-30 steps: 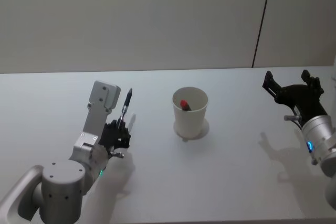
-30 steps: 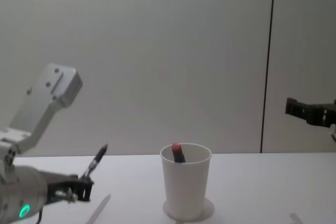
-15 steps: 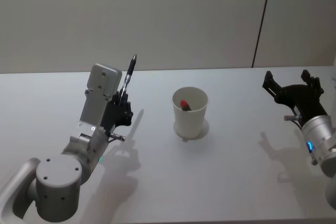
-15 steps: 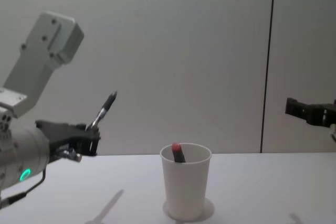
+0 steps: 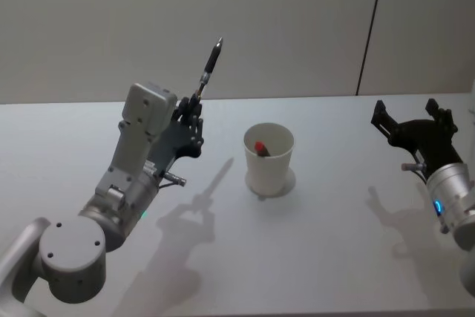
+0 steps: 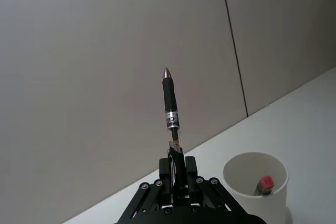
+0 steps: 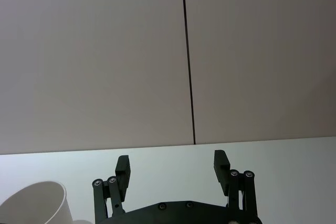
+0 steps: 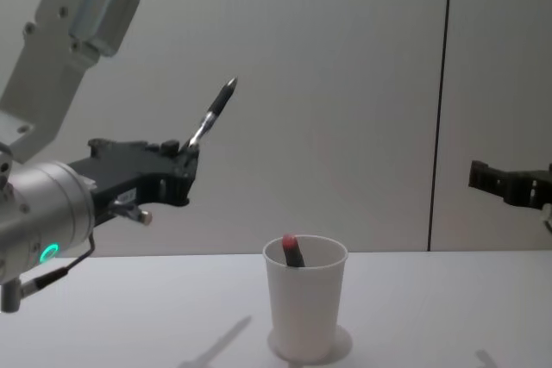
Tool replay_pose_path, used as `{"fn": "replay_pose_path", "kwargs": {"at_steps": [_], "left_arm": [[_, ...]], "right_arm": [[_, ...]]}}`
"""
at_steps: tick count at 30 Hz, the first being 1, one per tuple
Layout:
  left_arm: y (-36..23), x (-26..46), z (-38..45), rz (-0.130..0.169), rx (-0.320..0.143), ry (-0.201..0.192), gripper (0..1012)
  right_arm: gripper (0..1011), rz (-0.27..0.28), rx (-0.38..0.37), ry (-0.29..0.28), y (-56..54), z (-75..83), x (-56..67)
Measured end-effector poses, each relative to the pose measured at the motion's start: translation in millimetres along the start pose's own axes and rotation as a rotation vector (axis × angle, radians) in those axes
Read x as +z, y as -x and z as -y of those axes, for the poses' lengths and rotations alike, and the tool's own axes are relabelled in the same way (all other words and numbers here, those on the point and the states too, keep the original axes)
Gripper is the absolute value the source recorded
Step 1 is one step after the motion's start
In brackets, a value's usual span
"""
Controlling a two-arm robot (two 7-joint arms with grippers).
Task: Place the pen into the pen holder.
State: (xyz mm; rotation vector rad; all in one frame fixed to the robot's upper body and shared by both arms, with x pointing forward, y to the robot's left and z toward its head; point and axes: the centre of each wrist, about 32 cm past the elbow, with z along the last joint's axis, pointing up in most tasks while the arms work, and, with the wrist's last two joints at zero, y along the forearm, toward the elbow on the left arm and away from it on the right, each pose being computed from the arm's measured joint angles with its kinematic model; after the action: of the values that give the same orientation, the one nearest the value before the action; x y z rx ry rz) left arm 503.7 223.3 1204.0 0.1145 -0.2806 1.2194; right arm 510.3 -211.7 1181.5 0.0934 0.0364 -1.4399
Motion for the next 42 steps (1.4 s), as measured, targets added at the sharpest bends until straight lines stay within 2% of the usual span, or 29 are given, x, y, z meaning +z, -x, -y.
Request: {"fn": "replay_pose_path", "kwargs": {"at_steps": [5,6,8,10,11,12,16,20,21,22,24,32,39,40,42], "left_arm": [[-4.4,-2.5,2.6,0.008,-0.051,0.065,181],[-5.8,-3.3,3.5,0.010,-0.072,0.090,181],[-7.2,-4.3,4.4,0.012,-0.091,0.110,181],[-10.3,-6.7,6.8,0.012,-0.126,0.148,181],[-10.3,-6.7,6.8,0.012,-0.126,0.148,181],[-12.1,-7.9,8.2,0.011,-0.147,0.171,181],[-15.9,-11.0,11.9,0.009,-0.196,0.221,181],[-19.7,-14.2,15.7,0.005,-0.244,0.266,181],[-21.5,-15.6,17.7,0.003,-0.267,0.288,181],[-21.5,-15.6,17.7,0.003,-0.267,0.288,181],[-24.8,-18.1,21.2,-0.002,-0.310,0.326,181],[-31.2,-24.4,29.5,-0.008,-0.388,0.393,181],[-34.0,-27.6,33.7,-0.007,-0.423,0.425,181],[-35.1,-28.7,35.0,-0.006,-0.435,0.436,181],[-35.8,-29.3,35.8,-0.006,-0.441,0.442,181]], "right_arm": [[1001,0.000,0.000,0.000,0.0,0.0,0.0],[1002,0.000,0.000,0.000,0.0,0.0,0.0],[1002,0.000,0.000,0.000,0.0,0.0,0.0],[1002,0.000,0.000,0.000,0.0,0.0,0.0],[1002,0.000,0.000,0.000,0.0,0.0,0.0],[1002,0.000,0.000,0.000,0.0,0.0,0.0],[1002,-0.002,0.005,0.000,-0.3,0.1,-0.1],[1002,-0.011,0.026,-0.004,-1.2,0.8,0.7],[1001,-0.014,0.037,-0.006,-1.8,1.4,1.2],[1002,-0.017,0.044,-0.007,-2.0,1.6,1.4],[1002,-0.025,0.066,-0.011,-3.2,2.5,2.4],[1002,-0.056,0.153,-0.027,-7.2,5.5,5.9],[1001,-0.088,0.239,-0.044,-10.5,8.3,10.0],[1001,-0.104,0.284,-0.052,-12.3,9.9,12.3],[1002,-0.116,0.318,-0.059,-13.5,11.3,14.0]]}}
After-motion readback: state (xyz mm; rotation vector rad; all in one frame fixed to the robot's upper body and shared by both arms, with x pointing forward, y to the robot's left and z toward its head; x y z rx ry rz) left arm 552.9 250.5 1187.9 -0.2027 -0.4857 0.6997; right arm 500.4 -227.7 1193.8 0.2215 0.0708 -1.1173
